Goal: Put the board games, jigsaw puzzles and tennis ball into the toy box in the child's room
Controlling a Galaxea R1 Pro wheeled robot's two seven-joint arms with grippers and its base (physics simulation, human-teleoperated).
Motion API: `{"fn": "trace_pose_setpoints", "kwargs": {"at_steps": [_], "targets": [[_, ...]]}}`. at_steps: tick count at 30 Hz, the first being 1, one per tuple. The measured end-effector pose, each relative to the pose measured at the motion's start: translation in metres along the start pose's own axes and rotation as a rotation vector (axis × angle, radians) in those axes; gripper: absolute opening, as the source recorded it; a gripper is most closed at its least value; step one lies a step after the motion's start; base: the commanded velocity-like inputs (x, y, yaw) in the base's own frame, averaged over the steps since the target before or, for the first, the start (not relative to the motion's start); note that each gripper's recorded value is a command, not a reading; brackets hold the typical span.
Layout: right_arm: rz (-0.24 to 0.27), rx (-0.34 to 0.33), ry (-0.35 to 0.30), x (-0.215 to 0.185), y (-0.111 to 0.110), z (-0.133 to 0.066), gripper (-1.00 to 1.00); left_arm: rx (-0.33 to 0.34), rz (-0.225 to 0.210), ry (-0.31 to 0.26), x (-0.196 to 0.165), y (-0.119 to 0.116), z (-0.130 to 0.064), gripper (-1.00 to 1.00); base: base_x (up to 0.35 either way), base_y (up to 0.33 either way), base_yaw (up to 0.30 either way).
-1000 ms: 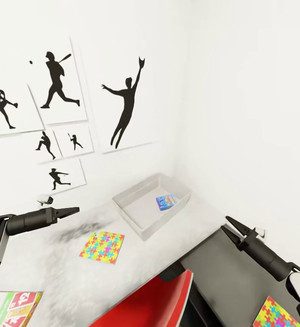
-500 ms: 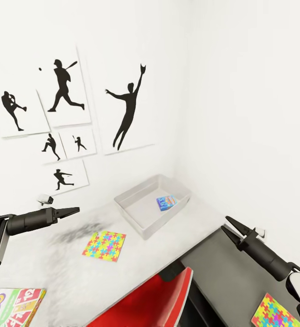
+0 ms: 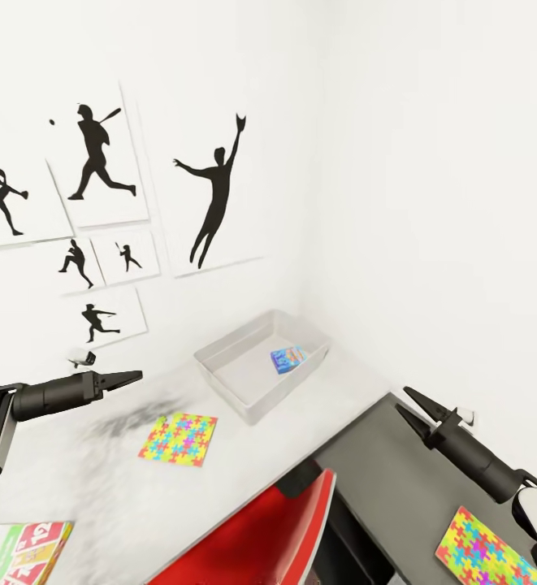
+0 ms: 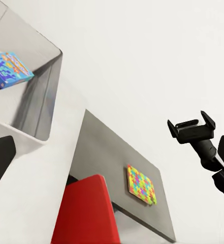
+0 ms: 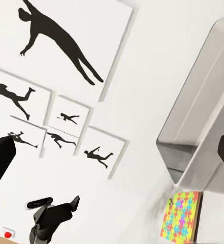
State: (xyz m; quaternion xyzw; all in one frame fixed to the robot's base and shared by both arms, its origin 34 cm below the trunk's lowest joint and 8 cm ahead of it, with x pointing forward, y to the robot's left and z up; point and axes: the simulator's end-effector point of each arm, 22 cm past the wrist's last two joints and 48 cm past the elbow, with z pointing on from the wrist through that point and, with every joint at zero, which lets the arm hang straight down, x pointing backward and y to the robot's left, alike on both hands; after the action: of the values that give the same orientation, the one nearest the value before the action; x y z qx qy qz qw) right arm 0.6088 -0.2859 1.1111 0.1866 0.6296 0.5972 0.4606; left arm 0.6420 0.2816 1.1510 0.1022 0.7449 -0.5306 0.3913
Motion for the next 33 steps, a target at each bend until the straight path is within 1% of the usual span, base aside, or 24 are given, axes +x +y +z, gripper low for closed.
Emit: {"fn": "trace_pose_setpoints", "kwargs": {"at_steps": [9, 21, 33], "targets": [[0.003, 0.005, 0.001, 0.0006, -0.0030, 0.0001, 1.00, -0.001, -0.004, 0.002, 0.0015, 0.0027, 0.0009, 1.00, -0.178, 0.133, -0.251], [0.010, 0.013, 0.002, 0.0015, -0.0077, -0.0003, 1.00, -0.003, -0.009, 0.005, 0.0028, 0.0053, 0.0014, 1.00, -0.199, 0.067, -0.265], [0.013, 0.015, 0.002, 0.0019, -0.0092, -0.0006, 1.00, -0.003, -0.011, 0.005, 0.0033, 0.0057, 0.0018, 1.00, -0.198, 0.184, -0.273]]}}
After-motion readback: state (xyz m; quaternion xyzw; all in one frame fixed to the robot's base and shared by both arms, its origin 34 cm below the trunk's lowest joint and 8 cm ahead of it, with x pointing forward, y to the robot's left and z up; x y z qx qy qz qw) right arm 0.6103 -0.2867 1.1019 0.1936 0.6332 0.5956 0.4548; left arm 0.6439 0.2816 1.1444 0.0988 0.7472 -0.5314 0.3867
